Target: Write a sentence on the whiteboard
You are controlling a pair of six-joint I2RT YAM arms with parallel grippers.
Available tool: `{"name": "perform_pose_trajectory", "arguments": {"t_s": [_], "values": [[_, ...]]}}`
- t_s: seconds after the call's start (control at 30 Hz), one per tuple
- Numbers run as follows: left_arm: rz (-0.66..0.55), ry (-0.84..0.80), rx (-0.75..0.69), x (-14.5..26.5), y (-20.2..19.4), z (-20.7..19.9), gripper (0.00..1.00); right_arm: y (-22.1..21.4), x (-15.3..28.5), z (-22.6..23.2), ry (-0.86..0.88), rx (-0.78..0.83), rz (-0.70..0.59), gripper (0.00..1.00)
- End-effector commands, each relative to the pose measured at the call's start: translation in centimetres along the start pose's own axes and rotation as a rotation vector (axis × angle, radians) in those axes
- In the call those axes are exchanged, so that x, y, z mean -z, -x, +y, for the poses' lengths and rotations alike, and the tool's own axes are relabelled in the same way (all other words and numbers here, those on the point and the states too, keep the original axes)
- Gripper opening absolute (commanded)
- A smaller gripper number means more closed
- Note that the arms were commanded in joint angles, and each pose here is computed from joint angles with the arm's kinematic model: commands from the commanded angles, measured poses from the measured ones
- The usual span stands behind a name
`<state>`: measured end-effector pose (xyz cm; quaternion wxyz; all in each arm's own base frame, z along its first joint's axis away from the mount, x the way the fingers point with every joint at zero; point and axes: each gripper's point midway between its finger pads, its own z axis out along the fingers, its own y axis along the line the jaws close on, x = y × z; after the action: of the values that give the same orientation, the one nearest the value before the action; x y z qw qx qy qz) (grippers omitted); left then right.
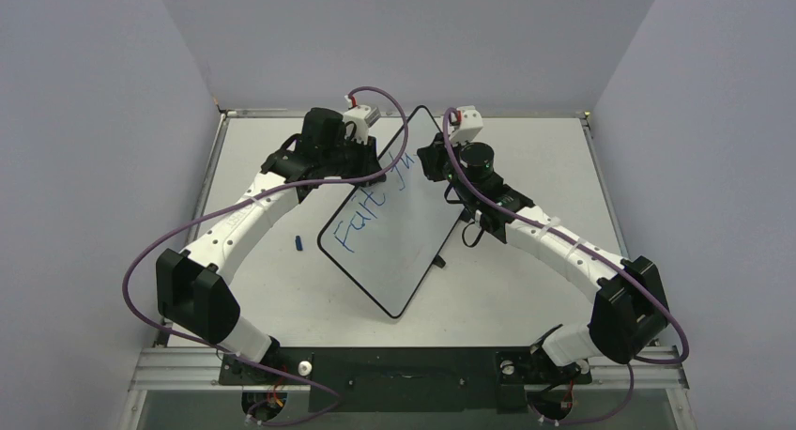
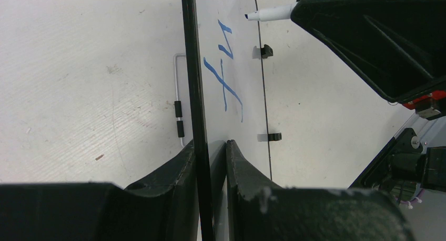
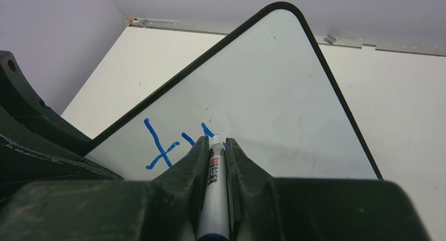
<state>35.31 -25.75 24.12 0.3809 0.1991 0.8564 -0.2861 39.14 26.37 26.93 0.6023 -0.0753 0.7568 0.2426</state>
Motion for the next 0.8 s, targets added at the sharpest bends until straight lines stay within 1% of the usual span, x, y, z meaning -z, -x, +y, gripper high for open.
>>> {"name": "perform_pose_trajectory", "arguments": {"t_s": [0.0,0.77], "values": [[-0.149,0.047,-0.14,1.5,4.1,0.4,0.0,3.9,-0.3,0.7,0.02,-0.045,-0.113,0.0],[-0.138,0.052,-0.145,1.3,3.8,0.5,0.0,2.6,-2.5,0.2,0.023,-0.084,-0.091,0.0]]}}
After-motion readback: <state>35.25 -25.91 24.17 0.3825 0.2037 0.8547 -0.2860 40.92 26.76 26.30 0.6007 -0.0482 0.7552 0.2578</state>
